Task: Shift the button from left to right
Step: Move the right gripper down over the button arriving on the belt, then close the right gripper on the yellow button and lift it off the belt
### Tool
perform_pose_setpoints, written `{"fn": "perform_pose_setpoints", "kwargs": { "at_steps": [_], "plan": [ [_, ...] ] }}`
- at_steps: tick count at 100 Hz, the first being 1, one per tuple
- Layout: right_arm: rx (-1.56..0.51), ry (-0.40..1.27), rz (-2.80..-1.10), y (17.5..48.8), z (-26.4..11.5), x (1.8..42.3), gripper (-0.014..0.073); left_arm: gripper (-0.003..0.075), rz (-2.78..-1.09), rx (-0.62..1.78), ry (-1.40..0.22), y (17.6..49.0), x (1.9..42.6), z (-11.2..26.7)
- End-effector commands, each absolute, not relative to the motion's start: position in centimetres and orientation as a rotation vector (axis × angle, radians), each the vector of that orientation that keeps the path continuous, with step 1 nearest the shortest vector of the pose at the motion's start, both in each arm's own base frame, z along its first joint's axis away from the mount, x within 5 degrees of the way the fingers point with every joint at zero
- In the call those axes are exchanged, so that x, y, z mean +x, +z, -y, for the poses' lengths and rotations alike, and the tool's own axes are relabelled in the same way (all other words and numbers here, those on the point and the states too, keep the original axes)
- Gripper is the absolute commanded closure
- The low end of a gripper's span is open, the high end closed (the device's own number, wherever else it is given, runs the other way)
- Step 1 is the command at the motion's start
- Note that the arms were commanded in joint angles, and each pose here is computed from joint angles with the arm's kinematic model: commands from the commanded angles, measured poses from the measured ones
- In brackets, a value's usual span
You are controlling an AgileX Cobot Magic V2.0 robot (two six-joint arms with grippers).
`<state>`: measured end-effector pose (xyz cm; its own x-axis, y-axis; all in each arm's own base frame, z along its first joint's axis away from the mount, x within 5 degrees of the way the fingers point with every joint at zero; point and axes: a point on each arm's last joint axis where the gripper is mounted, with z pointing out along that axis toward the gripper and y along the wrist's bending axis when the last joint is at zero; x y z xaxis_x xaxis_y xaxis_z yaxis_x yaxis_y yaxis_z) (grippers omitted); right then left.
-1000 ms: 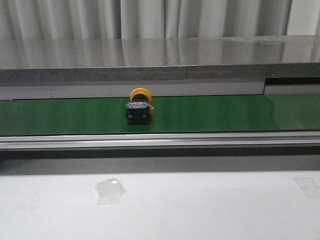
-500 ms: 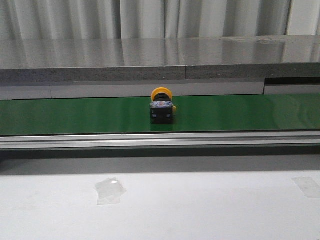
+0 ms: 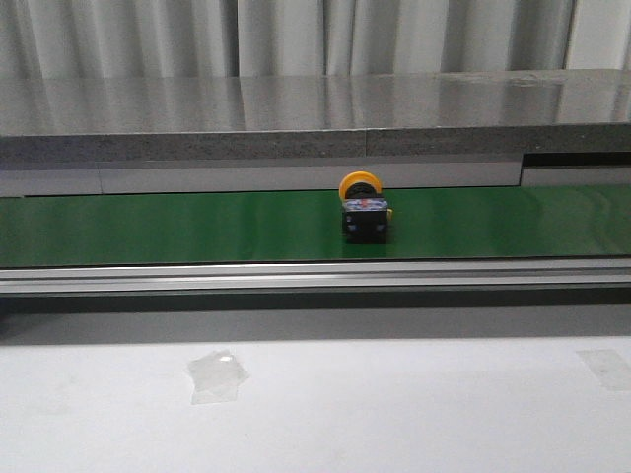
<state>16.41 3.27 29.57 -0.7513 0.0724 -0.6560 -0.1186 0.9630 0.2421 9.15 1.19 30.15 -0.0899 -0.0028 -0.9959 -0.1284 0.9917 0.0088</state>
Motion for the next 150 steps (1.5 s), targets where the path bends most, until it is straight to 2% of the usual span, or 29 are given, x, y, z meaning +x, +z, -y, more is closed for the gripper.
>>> {"fn": "perform_pose_setpoints", "kwargs": {
  "at_steps": [1,8,20,27,32,47,65,106,150],
  "plan": [
    [-0.009,0.357,-2.275,31.3,-3.3,17.2,0.0517,0.0740,-1.550,-0.101,0.101,31.8,9.1,-1.2],
    [-0.003,0.352,-2.248,31.5,-3.2,17.4,0.0399,0.0740,-1.550,-0.101,0.101,31.8,9.1,-1.2],
    [-0.002,0.340,-2.205,31.8,-3.1,17.6,0.0148,0.0740,-1.550,-0.101,0.101,31.8,9.1,-1.2],
    [-0.023,0.322,-2.182,31.9,-3.1,17.8,0.0046,0.0740,-1.550,-0.101,0.101,31.8,9.1,-1.2],
    [-0.043,0.307,-2.164,32.1,-3.0,17.8,0.0010,0.0740,-1.550,-0.101,0.101,31.8,9.1,-1.2],
    [-0.083,0.281,-2.164,32.5,-3.1,19.2,0.0011,0.0740,-1.550,-0.101,0.101,31.8,9.1,-1.2],
    [-0.091,0.275,-2.210,32.6,-3.4,22.9,0.0011,0.0740,-1.550,-0.101,0.101,31.8,9.1,-1.2],
    [-0.107,0.268,-2.332,30.3,-4.2,30.9,0.0011,0.0740,-1.550,-0.101,0.101,31.8,9.1,-1.2],
    [-0.111,0.262,-2.402,27.7,-4.5,33.8,0.0011,0.0740,-1.550,-0.101,0.101,31.8,9.1,-1.2]
  ]
}}
